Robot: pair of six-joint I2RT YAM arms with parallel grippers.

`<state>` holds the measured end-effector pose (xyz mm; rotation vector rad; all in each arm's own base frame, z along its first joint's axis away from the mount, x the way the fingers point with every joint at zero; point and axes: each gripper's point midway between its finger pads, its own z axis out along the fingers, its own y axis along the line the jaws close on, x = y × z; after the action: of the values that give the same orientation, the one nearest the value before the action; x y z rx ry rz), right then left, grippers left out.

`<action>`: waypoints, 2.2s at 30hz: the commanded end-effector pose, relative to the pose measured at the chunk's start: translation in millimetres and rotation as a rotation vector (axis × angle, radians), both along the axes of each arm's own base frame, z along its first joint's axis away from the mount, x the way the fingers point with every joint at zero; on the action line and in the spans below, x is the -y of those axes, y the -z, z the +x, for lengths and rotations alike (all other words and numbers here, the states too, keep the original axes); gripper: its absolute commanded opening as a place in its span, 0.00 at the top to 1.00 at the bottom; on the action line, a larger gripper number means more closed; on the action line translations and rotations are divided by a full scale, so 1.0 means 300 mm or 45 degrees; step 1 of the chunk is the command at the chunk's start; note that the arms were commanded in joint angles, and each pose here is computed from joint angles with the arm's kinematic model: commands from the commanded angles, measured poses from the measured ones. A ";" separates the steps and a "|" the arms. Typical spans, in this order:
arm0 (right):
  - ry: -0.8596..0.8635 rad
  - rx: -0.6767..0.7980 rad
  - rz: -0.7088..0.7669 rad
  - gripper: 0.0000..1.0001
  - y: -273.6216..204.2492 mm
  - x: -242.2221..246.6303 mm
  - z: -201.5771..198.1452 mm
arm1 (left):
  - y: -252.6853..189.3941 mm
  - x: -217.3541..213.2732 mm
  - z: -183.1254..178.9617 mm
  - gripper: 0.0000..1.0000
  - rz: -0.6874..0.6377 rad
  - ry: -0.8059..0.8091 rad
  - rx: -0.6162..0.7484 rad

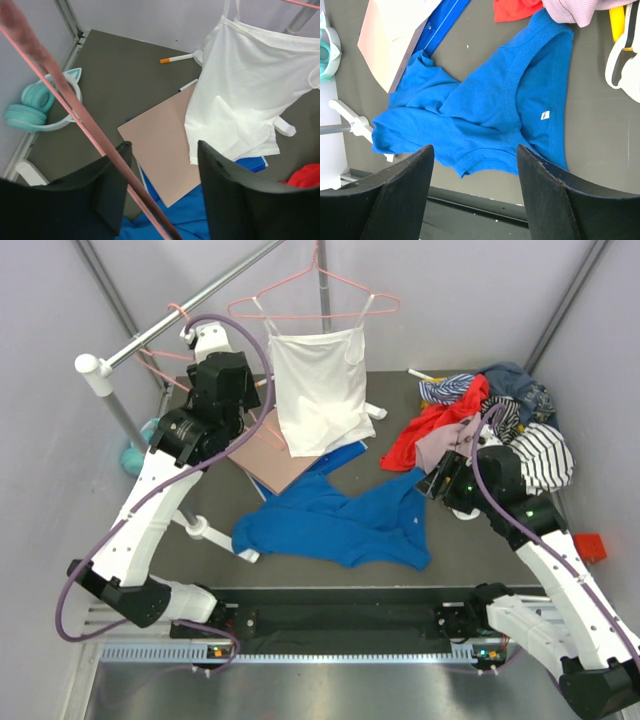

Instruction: Place the tank top on the hanger

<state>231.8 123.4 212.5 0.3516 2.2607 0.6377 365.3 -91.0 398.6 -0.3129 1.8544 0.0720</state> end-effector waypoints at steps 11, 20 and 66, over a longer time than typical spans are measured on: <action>-0.006 0.084 0.038 0.33 -0.037 -0.027 0.060 | -0.167 0.033 -0.034 1.00 -0.167 0.119 0.247; -0.021 0.068 0.027 0.33 -0.017 -0.036 0.077 | -0.281 0.042 -0.022 1.00 -0.069 0.206 0.394; -1.369 1.163 0.018 0.38 -0.655 -0.418 0.021 | 0.086 0.599 -0.544 1.00 -0.422 1.936 -0.358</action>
<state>244.8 238.2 405.7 -0.9290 1.4646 1.0146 215.6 -263.9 350.3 0.8881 2.0248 -1.1756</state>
